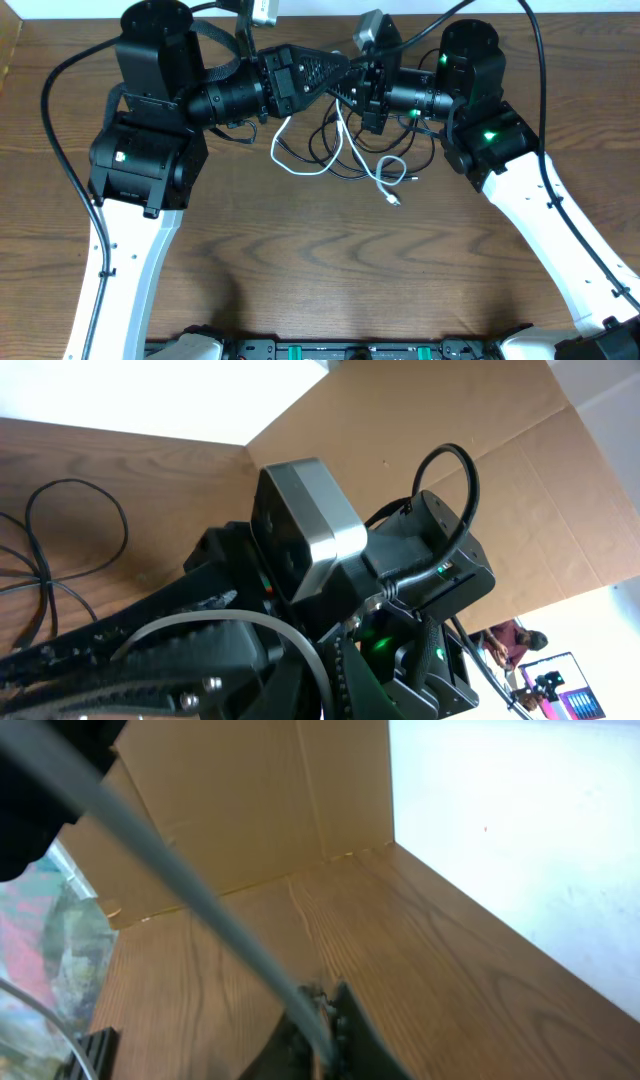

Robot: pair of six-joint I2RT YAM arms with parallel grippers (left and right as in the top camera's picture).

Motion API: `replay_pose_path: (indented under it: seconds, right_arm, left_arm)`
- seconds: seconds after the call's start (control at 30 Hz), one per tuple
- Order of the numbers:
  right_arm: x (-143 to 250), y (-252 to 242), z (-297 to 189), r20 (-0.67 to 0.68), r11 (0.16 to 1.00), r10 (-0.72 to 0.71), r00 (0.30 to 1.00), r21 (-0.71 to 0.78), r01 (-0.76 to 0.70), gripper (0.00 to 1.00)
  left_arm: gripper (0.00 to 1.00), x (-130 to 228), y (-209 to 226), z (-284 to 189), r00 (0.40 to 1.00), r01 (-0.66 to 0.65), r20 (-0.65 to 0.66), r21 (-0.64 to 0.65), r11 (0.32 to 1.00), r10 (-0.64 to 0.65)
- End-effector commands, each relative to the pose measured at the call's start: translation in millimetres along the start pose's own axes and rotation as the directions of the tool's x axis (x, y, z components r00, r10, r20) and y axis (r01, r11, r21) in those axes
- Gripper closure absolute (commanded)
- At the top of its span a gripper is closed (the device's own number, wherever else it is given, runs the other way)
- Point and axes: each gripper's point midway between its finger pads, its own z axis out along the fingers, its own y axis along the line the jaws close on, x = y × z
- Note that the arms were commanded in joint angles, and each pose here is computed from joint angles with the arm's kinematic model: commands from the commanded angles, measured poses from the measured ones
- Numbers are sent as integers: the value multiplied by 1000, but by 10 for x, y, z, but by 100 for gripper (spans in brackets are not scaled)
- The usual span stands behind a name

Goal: Untangle cables

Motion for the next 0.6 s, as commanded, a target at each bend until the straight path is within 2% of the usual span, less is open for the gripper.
replay_pose_path:
  seconds: [0.0, 0.1, 0.2, 0.33, 0.4, 0.43, 0.5, 0.57]
  right_arm:
    - [-50, -36, -30, 11, 999, 48, 999, 22, -49, 99]
    - [-51, -65, -48, 14, 995, 90, 996, 29, -90, 99]
    - [-34, -97, -69, 9, 993, 112, 994, 37, -112, 98]
    - [7, -164, -109, -2, 990, 131, 991, 57, -131, 99]
    - [29, -179, -120, -8, 988, 141, 990, 62, -140, 99]
    - [30, -178, -120, -9, 988, 142, 990, 62, -141, 99]
    - [33, -178, -121, -10, 988, 143, 990, 63, -142, 99]
    - [26, -177, -119, -8, 988, 140, 990, 62, -139, 98]
  left_arm:
    - [92, -46, -19, -32, 999, -27, 23, -12, 1000, 27]
    - [92, -123, 192, -57, 996, -33, 75, -124, 992, 43]
    - [92, -176, 566, -150, 990, -3, 133, -317, 948, 47]
    - [92, -175, 1133, -450, 980, 56, 185, -611, 789, 74]
    - [91, -155, 1324, -620, 976, 79, 196, -711, 698, 90]
    - [88, -135, 1379, -674, 977, 78, 189, -740, 668, 96]
    - [83, -87, 1413, -699, 982, 59, 161, -757, 650, 98]
    - [71, -72, 1419, -702, 983, 58, 156, -760, 648, 94]
